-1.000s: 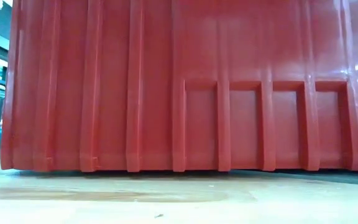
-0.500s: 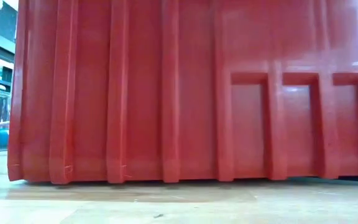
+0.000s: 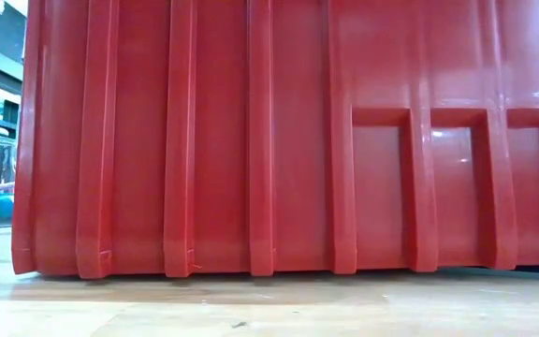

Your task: Sort Items/Unsort Items

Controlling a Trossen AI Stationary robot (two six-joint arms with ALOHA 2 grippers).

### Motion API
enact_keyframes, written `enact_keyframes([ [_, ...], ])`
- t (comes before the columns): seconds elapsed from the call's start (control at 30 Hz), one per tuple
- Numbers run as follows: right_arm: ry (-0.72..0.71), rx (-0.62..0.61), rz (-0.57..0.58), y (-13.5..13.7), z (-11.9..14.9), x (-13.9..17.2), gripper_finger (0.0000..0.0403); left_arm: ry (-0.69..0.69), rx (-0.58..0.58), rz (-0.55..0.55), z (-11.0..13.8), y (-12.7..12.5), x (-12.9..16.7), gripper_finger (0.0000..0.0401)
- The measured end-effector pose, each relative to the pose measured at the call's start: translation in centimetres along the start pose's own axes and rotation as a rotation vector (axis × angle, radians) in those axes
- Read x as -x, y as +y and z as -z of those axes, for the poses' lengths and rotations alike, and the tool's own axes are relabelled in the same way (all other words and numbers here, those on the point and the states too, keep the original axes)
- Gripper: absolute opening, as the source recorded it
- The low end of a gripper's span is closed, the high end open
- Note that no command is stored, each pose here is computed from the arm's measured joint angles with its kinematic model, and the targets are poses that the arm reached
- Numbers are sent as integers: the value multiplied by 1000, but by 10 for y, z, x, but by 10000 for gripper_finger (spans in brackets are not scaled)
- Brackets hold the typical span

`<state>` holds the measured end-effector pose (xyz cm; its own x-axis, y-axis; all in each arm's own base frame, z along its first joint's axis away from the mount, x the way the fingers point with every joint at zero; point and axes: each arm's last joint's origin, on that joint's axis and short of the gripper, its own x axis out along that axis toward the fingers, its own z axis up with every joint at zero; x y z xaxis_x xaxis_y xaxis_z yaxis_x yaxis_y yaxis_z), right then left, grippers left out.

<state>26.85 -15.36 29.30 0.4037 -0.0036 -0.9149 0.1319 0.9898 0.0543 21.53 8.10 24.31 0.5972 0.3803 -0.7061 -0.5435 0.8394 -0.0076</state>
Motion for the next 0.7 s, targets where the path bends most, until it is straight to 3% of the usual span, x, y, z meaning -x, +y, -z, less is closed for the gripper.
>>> enact_keyframes([
  [0.3, -95, -58, -51, 9, -11, 1, 0, -62, 18, 0, -6, -1, 0, 0],
  [0.5, -172, -61, 102, 14, -19, 54, 0, -84, 18, -40, -7, 0, 0, 0],
  [0.7, -181, -320, 237, 20, -22, 98, 0, -97, 18, -34, -9, 0, 1, 0],
])
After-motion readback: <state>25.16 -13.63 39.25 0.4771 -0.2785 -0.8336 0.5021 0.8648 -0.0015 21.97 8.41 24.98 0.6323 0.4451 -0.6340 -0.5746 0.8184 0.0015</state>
